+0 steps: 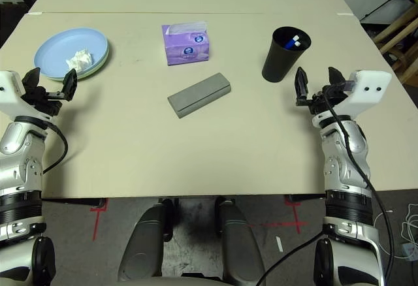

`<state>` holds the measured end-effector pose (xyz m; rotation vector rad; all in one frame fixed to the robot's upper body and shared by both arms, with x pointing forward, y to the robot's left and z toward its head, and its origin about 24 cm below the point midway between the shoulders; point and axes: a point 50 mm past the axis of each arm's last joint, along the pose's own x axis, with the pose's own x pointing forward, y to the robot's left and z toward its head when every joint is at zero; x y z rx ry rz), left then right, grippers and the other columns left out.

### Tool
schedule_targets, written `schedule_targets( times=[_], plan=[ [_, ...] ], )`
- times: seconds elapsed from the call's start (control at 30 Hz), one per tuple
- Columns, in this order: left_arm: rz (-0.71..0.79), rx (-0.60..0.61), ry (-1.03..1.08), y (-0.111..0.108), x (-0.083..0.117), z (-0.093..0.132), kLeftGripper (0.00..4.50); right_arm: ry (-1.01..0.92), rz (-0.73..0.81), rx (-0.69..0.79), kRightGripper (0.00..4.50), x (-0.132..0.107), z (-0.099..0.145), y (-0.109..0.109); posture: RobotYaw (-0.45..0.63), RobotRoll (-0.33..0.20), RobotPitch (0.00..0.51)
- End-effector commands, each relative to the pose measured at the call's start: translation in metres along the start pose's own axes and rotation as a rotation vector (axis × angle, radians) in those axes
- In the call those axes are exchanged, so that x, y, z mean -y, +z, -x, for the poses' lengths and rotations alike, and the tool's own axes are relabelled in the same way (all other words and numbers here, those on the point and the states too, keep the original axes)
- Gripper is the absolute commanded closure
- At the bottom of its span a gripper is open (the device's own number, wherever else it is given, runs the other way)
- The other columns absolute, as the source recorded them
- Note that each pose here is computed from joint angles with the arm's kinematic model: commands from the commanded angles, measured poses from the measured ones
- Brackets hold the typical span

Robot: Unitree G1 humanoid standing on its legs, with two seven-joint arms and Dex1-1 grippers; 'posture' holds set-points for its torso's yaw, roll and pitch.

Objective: Organize and tidy the items on the table.

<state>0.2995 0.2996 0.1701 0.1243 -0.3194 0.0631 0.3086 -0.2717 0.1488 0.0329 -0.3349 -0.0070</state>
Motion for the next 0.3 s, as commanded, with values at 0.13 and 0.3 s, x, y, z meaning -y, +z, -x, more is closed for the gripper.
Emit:
schedule_targets(
  times=[0.13,0.3],
  plan=[
    [0.008,-0.007,0.021,-0.0022,-0.0016,0.0012,0.00,-0.028,0.009,0.010,0.04,0.0069,0.0026,0.0028,0.09,0.000,0.202],
    [0.011,-0.011,0.018,-0.0036,-0.0001,0.0013,0.00,-0.031,0.009,0.011,0.04,0.0065,0.0030,0.0026,0.09,0.000,0.199]
  ],
)
